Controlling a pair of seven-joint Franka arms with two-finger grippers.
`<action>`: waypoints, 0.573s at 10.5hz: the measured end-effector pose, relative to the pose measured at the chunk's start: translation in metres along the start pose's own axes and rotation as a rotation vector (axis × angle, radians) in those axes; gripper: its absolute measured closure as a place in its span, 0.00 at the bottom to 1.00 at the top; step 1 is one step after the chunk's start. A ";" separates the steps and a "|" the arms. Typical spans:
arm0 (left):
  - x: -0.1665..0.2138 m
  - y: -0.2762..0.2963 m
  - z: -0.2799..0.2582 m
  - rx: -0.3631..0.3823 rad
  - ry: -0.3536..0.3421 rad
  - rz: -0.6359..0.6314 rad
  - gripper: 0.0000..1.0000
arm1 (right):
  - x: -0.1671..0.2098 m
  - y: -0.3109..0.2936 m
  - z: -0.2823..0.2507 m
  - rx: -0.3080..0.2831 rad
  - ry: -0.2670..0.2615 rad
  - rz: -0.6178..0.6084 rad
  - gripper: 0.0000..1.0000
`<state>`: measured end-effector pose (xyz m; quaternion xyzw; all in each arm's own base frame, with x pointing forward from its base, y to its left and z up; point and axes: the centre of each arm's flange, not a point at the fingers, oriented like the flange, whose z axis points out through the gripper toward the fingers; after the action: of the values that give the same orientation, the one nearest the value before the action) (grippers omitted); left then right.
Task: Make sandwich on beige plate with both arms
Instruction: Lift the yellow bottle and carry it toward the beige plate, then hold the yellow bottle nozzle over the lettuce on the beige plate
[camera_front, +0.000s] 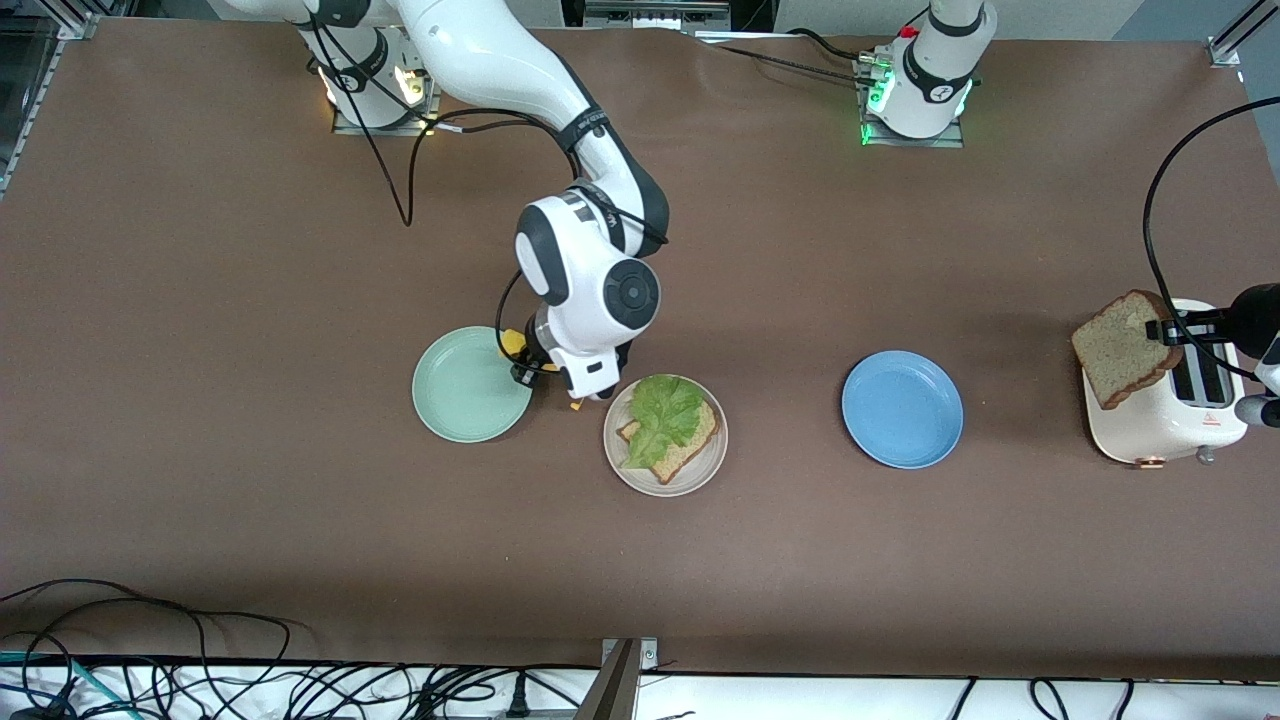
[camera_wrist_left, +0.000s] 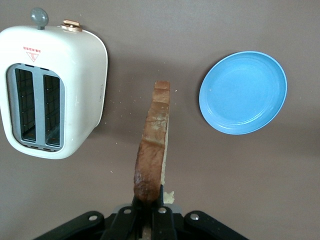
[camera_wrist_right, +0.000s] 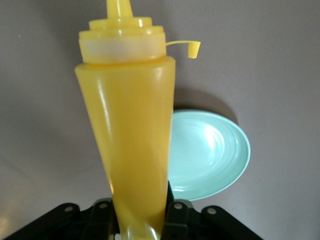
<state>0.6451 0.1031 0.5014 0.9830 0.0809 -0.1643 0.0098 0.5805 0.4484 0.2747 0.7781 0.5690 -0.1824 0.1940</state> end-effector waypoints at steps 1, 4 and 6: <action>0.000 0.000 0.000 0.000 0.000 0.001 0.92 | 0.009 -0.002 0.002 -0.030 -0.004 -0.008 0.72; 0.000 0.002 0.000 0.001 0.000 0.003 0.92 | 0.025 -0.002 0.015 -0.080 -0.010 -0.015 0.72; 0.000 0.002 0.000 0.001 0.000 0.003 0.92 | 0.027 0.001 0.016 -0.092 -0.010 -0.012 0.72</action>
<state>0.6453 0.1014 0.5015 0.9831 0.0796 -0.1643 0.0096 0.5878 0.4618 0.2479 0.7641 0.5803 -0.1610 0.2313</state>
